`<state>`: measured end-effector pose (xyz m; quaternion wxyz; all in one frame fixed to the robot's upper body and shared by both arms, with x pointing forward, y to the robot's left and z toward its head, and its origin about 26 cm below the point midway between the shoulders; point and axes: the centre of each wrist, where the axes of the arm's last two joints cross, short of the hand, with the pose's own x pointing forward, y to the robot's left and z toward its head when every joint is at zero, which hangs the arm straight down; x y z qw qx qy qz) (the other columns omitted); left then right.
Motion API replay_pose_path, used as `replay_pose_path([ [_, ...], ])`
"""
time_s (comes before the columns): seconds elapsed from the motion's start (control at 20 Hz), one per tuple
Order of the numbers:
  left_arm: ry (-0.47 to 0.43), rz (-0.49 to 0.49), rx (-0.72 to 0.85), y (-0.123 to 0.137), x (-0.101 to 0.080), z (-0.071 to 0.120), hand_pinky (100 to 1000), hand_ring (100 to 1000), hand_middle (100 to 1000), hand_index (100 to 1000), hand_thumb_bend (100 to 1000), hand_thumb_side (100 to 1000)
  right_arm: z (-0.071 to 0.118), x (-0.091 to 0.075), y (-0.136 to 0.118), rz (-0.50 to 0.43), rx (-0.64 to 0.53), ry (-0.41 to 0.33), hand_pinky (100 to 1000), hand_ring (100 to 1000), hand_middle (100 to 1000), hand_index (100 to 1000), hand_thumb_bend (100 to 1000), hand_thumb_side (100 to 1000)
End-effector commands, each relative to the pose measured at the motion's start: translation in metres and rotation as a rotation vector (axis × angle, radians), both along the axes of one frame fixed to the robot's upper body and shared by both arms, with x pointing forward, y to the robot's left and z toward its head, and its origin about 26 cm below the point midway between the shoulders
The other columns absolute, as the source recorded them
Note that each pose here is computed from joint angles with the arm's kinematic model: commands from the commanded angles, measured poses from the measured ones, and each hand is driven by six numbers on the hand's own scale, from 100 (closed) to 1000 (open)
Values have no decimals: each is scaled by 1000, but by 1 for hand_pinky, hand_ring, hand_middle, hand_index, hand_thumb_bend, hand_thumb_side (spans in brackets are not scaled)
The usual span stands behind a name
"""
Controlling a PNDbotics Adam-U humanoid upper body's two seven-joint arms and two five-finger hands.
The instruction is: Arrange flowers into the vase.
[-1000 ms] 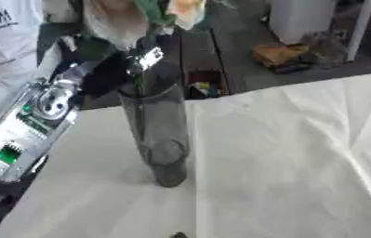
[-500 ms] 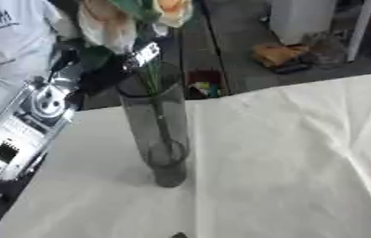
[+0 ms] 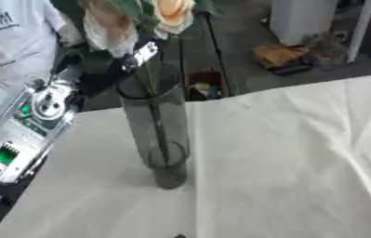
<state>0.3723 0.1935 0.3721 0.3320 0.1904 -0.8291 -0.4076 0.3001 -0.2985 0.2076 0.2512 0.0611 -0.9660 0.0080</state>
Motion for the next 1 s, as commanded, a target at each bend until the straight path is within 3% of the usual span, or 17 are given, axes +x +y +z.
replay_pose_path([
  [0.05,-31,25,8,10,-5,11,821,849,1000,1000,300,1000,7,-3,-1,3,-5,-20,890,800,323,901,100,930],
  [0.65,6,45,93,15,-4,6,848,878,1000,1000,256,1000,7,-3,-1,3,-4,-22,890,799,324,901,100,930],
  [1.0,27,55,167,21,-7,13,850,882,1000,1000,252,1000,7,-3,-1,4,-4,-19,890,799,324,901,100,930],
])
